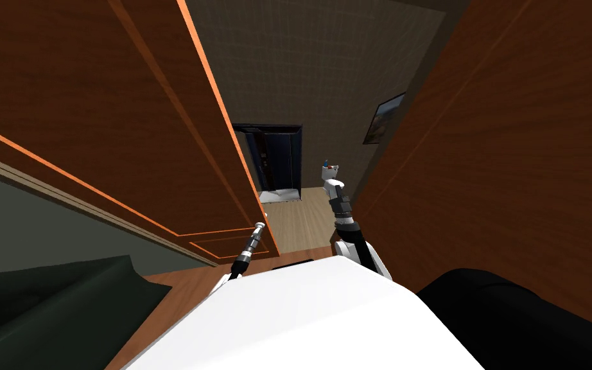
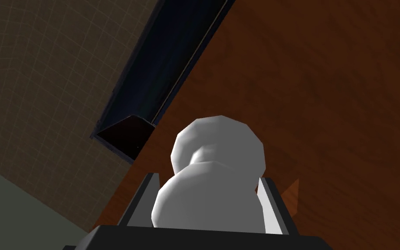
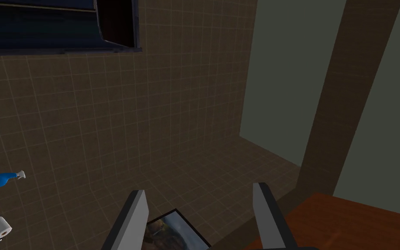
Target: Pull the door open
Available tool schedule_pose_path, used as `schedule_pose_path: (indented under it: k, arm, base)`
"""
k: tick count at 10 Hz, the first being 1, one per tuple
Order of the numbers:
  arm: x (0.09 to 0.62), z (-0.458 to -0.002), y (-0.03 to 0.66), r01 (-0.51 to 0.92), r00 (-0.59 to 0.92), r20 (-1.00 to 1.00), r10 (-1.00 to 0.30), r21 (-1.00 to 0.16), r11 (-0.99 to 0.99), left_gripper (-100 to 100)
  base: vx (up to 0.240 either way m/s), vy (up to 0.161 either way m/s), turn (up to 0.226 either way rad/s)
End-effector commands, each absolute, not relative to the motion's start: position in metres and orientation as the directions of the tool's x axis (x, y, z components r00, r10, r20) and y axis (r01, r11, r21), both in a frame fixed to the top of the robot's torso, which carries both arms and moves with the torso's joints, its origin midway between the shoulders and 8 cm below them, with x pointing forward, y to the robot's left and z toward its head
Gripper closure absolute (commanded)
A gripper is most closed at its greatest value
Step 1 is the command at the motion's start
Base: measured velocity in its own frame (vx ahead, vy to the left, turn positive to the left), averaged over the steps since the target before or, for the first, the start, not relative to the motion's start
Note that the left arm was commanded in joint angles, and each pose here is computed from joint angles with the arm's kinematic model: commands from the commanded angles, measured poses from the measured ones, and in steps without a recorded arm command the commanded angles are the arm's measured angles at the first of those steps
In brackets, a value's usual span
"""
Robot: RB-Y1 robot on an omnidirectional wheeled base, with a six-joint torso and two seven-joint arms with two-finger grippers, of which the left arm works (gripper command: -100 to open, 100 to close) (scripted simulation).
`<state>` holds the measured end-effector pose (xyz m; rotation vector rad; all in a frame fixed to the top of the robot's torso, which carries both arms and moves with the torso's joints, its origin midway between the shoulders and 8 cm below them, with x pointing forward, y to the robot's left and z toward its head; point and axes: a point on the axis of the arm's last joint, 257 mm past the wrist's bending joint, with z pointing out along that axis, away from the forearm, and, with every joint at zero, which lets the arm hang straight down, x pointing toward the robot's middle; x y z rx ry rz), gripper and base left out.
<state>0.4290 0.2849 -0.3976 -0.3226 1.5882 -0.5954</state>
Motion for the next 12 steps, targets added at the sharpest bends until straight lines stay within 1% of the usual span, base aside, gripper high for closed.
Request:
schedule_pose_path:
  k: [1, 2, 6, 8, 12]
  arm:
    - [0.43, -0.394, 0.304, 0.114, -0.099, -0.808, -0.58, -0.588, 0.8, 100]
    - [0.43, -0.394, 0.304, 0.114, -0.1, -0.805, -0.585, -0.594, 0.797, 100]
    - [0.43, -0.392, 0.319, 0.075, -0.088, -0.719, -0.69, -0.695, 0.715, 100]
    - [0.43, -0.392, 0.319, 0.075, -0.089, -0.718, -0.691, -0.696, 0.714, 100]
    - [0.43, -0.391, 0.335, 0.041, -0.066, -0.619, -0.783, -0.786, 0.617, 100]
  base:
    - [-0.036, 0.021, -0.116]
    - [-0.022, 0.013, -0.079]
    - [-0.044, 0.019, -0.122]
    - [-0.019, 0.007, -0.027]
    - [-0.049, 0.018, -0.127]
